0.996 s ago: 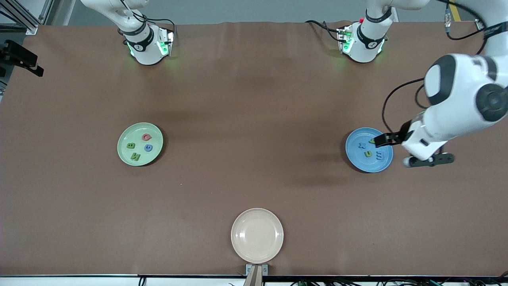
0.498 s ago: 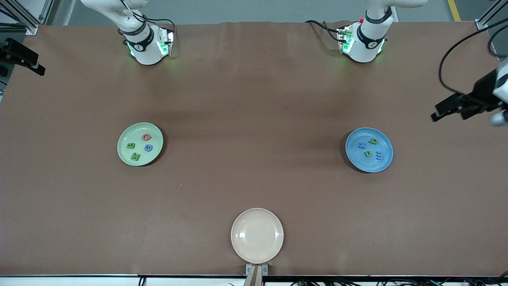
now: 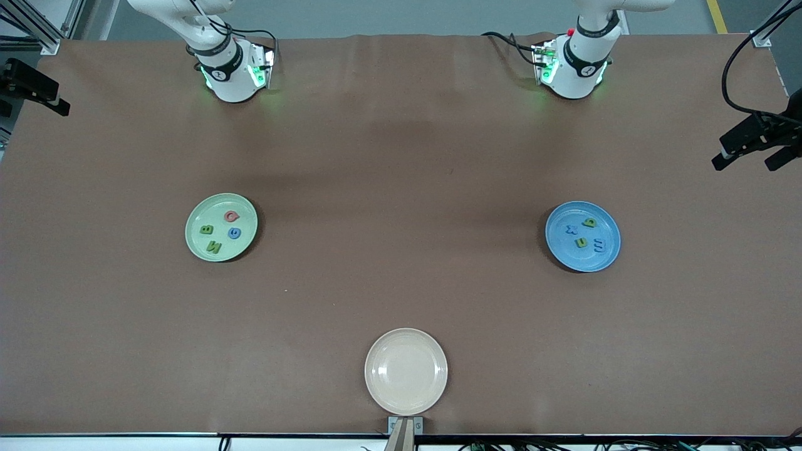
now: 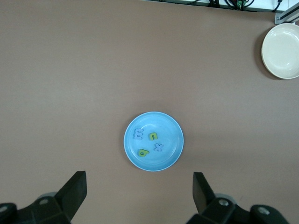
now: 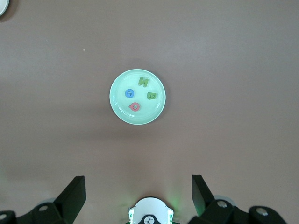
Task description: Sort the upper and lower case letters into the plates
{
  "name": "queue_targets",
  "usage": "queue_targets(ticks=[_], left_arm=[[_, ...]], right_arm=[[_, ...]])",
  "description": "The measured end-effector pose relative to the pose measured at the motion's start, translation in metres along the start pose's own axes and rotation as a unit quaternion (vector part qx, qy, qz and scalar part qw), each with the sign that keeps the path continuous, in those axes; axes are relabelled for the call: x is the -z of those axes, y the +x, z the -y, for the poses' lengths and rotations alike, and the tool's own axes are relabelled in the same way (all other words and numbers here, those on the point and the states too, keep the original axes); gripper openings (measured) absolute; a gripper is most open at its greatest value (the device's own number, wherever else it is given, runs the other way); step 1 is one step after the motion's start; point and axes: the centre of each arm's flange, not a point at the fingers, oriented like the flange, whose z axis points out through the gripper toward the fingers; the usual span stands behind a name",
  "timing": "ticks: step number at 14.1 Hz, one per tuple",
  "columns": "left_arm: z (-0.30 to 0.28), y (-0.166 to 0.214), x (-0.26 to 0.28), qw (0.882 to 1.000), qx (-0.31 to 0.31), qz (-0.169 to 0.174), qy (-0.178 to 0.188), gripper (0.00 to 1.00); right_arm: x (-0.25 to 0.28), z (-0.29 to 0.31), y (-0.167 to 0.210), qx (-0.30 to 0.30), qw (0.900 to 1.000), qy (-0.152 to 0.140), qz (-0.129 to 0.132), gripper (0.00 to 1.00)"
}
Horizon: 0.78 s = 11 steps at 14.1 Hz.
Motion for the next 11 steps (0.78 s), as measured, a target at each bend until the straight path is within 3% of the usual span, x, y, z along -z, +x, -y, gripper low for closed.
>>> queue_targets(ticks=[11], left_arm=[[-0.009, 0.005, 0.018, 1.000, -0.006, -0.010, 0.019, 1.00]], right_arm=[[0.000, -0.001, 0.000, -0.001, 1.000, -0.007, 0.000, 1.00]])
